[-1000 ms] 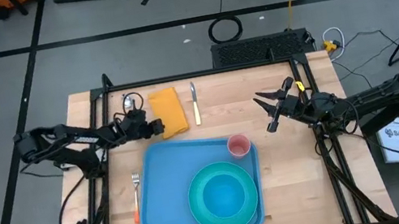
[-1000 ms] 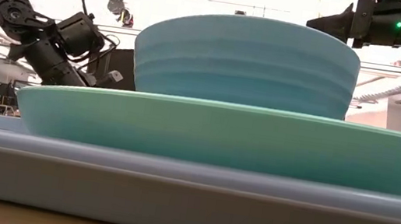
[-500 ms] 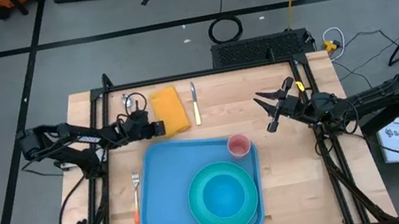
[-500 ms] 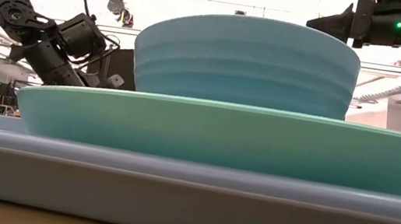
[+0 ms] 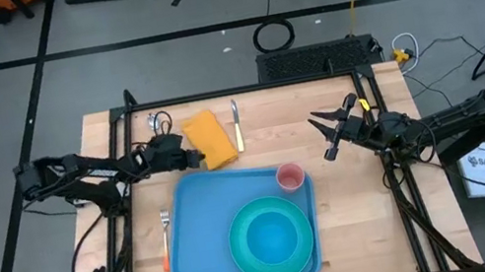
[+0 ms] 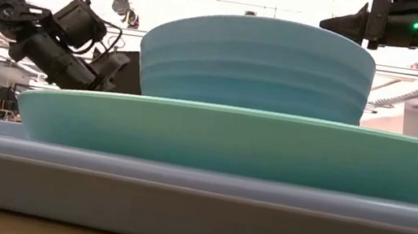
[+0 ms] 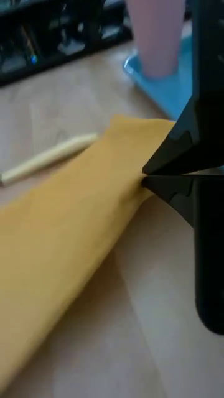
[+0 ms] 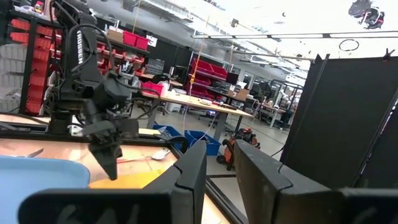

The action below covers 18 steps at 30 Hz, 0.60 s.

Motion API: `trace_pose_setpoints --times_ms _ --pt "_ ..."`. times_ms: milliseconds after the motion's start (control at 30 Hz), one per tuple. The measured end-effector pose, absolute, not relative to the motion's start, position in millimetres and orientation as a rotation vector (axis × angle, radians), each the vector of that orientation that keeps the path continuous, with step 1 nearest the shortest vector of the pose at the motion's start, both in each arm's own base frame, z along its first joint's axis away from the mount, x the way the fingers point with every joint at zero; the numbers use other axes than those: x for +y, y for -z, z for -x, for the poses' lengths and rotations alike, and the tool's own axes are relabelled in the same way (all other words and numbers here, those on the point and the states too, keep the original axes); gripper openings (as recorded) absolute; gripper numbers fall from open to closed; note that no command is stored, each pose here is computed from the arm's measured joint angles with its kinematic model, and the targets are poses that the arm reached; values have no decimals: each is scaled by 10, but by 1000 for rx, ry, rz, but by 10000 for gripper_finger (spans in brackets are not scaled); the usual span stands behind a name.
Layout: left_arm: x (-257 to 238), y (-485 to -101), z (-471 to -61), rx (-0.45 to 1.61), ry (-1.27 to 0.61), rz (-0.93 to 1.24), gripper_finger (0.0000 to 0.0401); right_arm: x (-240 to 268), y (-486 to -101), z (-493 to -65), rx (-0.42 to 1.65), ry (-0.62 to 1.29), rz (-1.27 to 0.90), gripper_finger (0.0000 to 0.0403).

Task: Set up tray
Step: Put the orange napkin on the blue serving tray to the left of the blue plate

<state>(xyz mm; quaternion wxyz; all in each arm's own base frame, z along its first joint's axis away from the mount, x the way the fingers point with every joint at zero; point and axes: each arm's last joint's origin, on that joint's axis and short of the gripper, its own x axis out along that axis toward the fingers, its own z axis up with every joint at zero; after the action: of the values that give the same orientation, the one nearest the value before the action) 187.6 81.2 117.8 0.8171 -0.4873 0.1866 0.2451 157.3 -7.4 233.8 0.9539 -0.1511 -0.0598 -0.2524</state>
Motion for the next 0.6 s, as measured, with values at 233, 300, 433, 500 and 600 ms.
trace_pose_setpoints --times_ms 233,300,433,500,600 --pt "737 -1349 -1882 349 -416 1020 1 -74 -2345 -1571 -128 515 305 77" --pt "678 -1367 -1886 377 -366 1036 1 -74 -2344 -1571 -128 514 305 77" --pt "509 -1323 -1863 499 -345 1090 1 -74 -2344 -1571 -128 515 305 77" --pt "417 -1286 -1843 567 -356 1122 0 -74 -2345 -1571 -128 515 307 77" --pt "279 -1246 -1817 653 -372 1162 0 -74 -2345 -1571 -127 516 308 77"
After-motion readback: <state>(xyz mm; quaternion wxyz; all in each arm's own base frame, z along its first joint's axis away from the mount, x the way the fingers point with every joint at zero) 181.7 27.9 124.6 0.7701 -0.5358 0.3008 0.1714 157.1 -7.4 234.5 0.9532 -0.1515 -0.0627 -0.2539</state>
